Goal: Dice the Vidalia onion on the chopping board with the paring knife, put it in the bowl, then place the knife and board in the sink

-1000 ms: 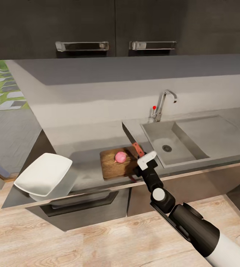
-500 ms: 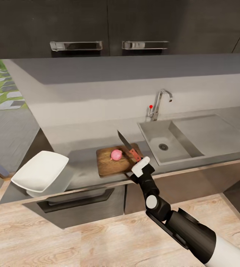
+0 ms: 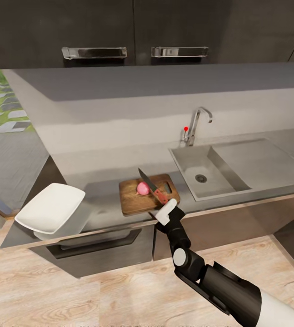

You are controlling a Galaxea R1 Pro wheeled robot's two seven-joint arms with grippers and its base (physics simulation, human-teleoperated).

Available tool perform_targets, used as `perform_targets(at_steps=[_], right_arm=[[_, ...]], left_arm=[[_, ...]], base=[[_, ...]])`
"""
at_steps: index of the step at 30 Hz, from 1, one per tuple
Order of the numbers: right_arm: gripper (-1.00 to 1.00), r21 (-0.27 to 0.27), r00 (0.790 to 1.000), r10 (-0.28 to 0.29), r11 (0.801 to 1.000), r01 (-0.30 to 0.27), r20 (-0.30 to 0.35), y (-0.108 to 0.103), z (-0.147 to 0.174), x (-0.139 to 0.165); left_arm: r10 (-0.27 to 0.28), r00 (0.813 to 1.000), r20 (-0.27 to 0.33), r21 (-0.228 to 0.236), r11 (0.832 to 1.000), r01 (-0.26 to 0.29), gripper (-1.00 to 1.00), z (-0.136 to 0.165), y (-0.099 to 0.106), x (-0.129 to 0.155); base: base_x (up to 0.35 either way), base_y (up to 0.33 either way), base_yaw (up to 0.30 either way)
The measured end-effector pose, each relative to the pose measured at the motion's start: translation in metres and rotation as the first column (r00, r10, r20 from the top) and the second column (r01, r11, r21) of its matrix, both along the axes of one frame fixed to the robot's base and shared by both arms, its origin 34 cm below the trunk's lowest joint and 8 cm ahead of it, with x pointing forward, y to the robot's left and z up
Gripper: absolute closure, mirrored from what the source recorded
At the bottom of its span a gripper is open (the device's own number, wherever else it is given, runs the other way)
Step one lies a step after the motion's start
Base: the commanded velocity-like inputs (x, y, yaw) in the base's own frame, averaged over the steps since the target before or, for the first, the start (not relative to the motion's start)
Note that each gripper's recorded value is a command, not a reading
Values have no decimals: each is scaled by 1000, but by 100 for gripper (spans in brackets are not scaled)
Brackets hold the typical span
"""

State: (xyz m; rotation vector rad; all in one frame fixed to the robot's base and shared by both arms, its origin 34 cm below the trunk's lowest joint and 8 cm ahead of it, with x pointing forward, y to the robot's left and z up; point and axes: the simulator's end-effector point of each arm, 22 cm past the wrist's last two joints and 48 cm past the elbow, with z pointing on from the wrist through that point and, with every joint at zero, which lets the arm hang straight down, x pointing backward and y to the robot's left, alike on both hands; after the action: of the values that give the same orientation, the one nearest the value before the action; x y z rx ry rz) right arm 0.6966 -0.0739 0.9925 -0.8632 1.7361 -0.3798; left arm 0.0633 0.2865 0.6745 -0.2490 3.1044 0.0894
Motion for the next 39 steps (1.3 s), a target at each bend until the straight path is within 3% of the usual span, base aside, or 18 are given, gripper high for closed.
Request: perform_targets(at_steps=[39], right_arm=[[100, -6, 999, -7, 1000, 7, -52, -2, -32, -1]], left_arm=[[0, 997, -74, -1, 1000, 0, -100, 3, -1, -27]], base=[[0, 0, 0]])
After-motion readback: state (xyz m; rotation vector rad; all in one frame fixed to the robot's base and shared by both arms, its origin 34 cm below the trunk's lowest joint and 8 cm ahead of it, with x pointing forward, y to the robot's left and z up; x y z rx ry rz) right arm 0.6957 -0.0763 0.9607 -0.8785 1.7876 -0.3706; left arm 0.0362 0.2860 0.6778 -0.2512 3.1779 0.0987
